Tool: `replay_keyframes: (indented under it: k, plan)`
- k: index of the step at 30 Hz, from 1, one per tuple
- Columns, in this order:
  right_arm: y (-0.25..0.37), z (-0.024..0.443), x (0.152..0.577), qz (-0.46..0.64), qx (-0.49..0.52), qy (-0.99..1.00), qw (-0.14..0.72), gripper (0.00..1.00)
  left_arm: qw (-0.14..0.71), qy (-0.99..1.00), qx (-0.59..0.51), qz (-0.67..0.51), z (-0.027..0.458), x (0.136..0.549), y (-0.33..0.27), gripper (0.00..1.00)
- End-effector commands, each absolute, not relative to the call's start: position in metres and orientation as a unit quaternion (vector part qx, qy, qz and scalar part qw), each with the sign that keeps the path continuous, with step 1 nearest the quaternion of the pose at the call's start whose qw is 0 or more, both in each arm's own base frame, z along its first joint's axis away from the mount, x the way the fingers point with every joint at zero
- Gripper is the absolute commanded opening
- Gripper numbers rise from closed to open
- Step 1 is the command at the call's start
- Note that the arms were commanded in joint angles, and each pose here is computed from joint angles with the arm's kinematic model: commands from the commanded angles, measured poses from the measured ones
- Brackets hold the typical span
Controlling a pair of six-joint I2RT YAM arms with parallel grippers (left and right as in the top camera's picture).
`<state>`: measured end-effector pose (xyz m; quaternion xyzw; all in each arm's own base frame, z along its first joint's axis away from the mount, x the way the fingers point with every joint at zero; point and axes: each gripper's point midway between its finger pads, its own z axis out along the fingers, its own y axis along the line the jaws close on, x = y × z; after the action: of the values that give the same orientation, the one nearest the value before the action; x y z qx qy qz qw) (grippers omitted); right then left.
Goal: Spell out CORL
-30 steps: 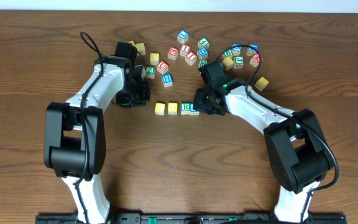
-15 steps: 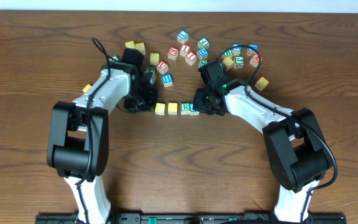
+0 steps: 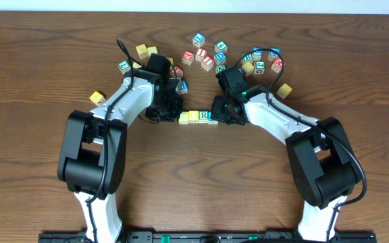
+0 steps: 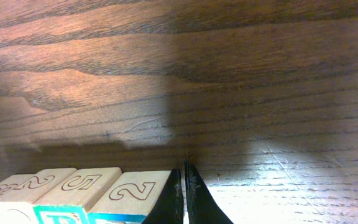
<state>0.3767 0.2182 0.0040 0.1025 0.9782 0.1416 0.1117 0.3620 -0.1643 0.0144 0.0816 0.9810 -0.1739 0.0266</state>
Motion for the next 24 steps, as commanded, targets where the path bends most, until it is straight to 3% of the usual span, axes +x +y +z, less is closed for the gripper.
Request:
replay_keyframes:
  k: [1,19,24]
  plan:
    - [0.222,-0.003,0.373,0.147,0.107,0.978,0.1,0.01,0.027,0.978,0.093,-0.187,0.012,0.361,-0.173,0.07]
    - [0.195,0.032,0.384,0.123,0.102,0.977,0.145,0.01,0.059,0.983,0.093,-0.146,0.03,0.371,-0.16,0.08]
    - [0.169,0.071,0.395,0.118,0.104,0.97,0.188,0.01,0.123,0.984,0.067,-0.107,0.074,0.392,-0.126,0.08]
